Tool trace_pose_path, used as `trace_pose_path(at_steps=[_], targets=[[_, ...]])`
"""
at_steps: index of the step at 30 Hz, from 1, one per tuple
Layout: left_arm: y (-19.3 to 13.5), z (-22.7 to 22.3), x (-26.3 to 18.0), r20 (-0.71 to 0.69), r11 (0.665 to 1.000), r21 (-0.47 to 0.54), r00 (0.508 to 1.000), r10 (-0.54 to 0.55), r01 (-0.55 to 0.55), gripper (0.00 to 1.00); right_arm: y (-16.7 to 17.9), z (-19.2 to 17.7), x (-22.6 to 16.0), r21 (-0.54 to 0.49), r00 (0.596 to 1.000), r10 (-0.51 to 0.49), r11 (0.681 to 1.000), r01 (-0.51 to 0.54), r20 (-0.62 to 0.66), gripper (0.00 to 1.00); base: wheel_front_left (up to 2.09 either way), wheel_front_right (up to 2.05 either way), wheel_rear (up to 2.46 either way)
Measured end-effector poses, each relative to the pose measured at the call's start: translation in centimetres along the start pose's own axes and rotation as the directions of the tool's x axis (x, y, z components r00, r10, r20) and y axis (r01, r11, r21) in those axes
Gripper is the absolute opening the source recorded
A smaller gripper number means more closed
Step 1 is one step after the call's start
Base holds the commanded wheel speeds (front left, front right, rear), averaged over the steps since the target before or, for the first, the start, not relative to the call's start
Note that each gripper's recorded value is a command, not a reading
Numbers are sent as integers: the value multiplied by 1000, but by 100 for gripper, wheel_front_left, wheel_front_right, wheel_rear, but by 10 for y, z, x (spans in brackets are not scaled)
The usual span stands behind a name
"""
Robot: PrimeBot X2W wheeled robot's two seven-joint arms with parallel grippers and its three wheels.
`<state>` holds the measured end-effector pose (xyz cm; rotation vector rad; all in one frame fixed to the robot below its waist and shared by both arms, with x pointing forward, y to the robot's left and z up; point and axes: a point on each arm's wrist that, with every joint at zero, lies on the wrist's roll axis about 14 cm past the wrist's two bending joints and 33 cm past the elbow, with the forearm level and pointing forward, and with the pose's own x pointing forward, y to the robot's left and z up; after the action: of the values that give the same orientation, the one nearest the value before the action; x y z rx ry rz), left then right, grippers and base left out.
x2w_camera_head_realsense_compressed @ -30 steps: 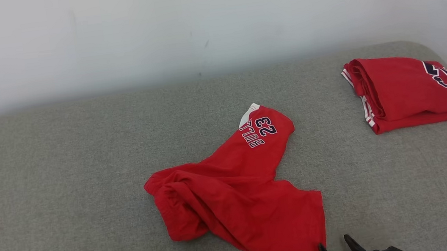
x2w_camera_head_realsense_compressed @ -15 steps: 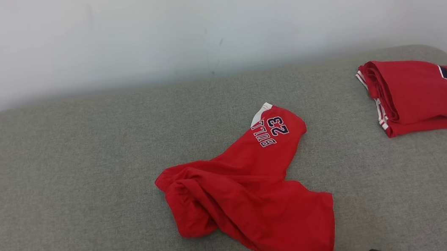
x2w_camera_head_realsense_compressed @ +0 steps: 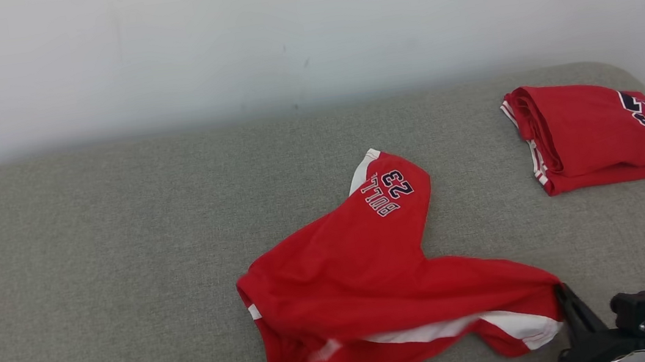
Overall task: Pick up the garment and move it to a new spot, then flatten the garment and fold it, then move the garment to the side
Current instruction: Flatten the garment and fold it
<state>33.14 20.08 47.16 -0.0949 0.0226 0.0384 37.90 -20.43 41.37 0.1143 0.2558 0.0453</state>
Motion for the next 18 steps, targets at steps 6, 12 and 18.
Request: trace_pose_path(at_steps=[6,12,18], targets=[[-6,-3,0,-10,1000,-10,1000,-15,15,100,-21,2,-1,-17,999,-34,999,33,-9,0,0,0,0],[-11,-4,-2,-12,999,-20,1000,-29,29,100,-15,-5,3,-53,998,2,999,-6,-63,100,0,0,0],[-29,-6,-6,-13,995,-50,996,-87,86,100,-7,22,8,-53,999,26,998,-24,28,100,0,0,0]])
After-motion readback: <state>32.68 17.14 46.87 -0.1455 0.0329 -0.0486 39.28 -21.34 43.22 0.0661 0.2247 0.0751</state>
